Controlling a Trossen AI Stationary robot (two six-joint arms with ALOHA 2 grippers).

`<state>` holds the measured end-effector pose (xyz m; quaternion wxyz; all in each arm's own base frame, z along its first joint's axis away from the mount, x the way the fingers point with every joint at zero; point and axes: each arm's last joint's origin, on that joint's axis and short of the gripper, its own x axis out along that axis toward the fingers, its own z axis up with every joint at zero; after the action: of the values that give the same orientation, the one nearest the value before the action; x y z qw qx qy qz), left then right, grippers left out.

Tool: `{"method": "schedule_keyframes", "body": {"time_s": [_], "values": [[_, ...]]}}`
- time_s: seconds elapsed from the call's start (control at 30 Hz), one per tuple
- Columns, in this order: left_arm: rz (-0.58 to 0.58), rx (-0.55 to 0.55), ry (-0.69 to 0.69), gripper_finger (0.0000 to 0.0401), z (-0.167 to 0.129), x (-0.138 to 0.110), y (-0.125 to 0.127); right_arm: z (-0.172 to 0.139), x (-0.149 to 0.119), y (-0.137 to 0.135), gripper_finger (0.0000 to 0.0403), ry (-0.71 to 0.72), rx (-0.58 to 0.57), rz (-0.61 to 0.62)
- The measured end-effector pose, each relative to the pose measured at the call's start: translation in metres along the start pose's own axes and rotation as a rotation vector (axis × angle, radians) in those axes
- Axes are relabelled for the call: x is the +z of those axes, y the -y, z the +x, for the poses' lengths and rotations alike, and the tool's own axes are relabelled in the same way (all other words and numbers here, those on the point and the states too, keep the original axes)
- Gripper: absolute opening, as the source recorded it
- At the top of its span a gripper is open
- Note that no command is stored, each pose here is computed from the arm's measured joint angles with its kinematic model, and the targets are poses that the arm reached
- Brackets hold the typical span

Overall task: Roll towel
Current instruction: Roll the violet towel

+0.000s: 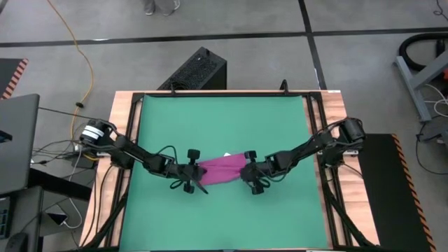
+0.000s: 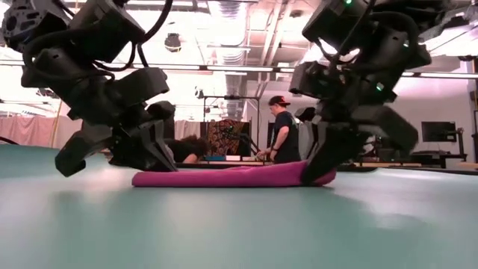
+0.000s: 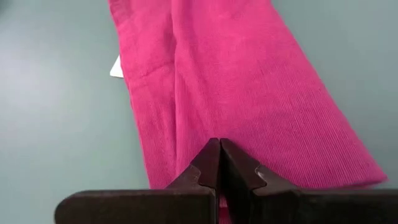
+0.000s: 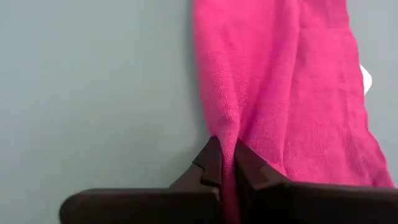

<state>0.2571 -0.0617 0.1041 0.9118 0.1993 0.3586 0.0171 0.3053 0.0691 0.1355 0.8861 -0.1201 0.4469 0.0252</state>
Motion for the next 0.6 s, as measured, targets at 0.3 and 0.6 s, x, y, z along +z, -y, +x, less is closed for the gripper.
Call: {"method": "schedule_keyframes", "body": {"time_s": [0.3,0.6], "values": [[-0.039,-0.030,0.005,0.0000,0.000,0.000,0.001,-0.010,0.008,0.036,0.0021,0.086,0.206,0.231],[-0.041,-0.098,0.005,0.0000,0.000,0.000,0.003,-0.018,0.010,0.070,0.0021,0.136,0.342,0.448]]}}
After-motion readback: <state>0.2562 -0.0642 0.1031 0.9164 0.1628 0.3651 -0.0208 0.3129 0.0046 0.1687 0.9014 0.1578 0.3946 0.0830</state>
